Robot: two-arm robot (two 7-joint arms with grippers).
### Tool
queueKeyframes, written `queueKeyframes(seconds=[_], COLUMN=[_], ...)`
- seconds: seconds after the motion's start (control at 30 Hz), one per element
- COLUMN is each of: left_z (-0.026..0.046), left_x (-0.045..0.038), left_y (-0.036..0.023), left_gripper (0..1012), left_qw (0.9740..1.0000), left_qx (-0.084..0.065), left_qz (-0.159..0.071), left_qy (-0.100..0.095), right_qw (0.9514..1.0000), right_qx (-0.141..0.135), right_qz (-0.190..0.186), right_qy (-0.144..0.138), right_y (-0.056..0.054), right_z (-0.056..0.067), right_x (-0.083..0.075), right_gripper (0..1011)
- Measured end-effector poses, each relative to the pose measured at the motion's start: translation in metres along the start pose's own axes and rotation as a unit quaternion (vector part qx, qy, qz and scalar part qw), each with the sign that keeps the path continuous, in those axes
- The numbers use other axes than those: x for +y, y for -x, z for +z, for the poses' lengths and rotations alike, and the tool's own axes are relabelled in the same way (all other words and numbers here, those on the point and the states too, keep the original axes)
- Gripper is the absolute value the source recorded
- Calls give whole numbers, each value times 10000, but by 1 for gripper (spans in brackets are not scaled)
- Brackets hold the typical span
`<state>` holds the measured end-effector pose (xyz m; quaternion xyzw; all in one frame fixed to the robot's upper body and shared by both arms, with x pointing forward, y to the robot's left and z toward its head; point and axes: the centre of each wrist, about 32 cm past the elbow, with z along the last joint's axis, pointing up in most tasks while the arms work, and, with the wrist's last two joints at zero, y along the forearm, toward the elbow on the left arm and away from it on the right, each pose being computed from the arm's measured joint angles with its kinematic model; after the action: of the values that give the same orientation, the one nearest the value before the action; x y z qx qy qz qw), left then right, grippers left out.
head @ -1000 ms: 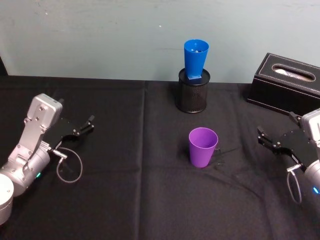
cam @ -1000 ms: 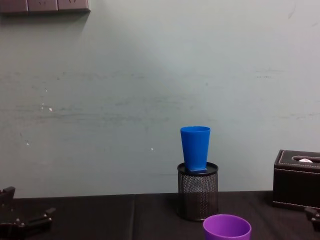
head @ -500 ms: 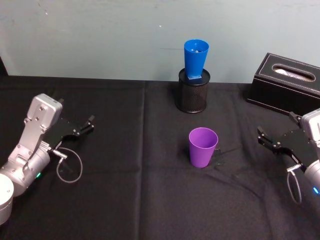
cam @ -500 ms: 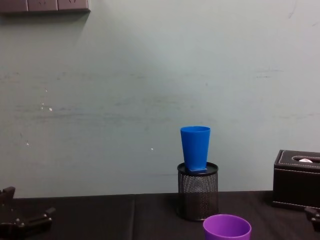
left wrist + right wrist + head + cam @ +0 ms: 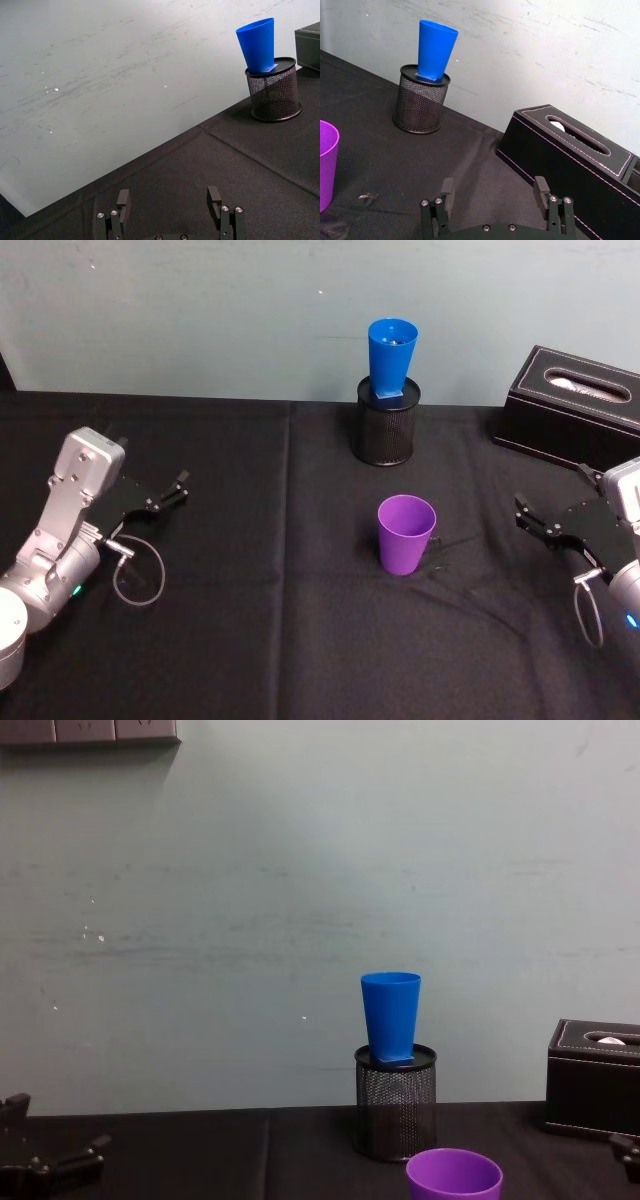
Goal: Pick up one cup with a gripper and tap it against the other cup.
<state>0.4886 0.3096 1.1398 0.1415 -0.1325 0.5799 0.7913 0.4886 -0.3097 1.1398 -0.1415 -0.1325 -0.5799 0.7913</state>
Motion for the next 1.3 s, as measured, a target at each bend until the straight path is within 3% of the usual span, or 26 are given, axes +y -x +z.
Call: queueKeyframes(seconds=[0.97, 1.3], left_z=[0, 0], left_x=[0, 0], left_y=[0, 0], left_gripper=[1005, 1005], left_qw=[10000, 10000], left_qx=[0, 0], left_qz=[0, 0], left_qy=[0, 0], right_qw=[10000, 9987], right_qx=[6, 327], right_qz=[-1, 195], right_qy=[-9, -334], right_y=[-1, 35], right_z=[0, 74], right_x=[-1, -124], right_gripper=[1003, 1003])
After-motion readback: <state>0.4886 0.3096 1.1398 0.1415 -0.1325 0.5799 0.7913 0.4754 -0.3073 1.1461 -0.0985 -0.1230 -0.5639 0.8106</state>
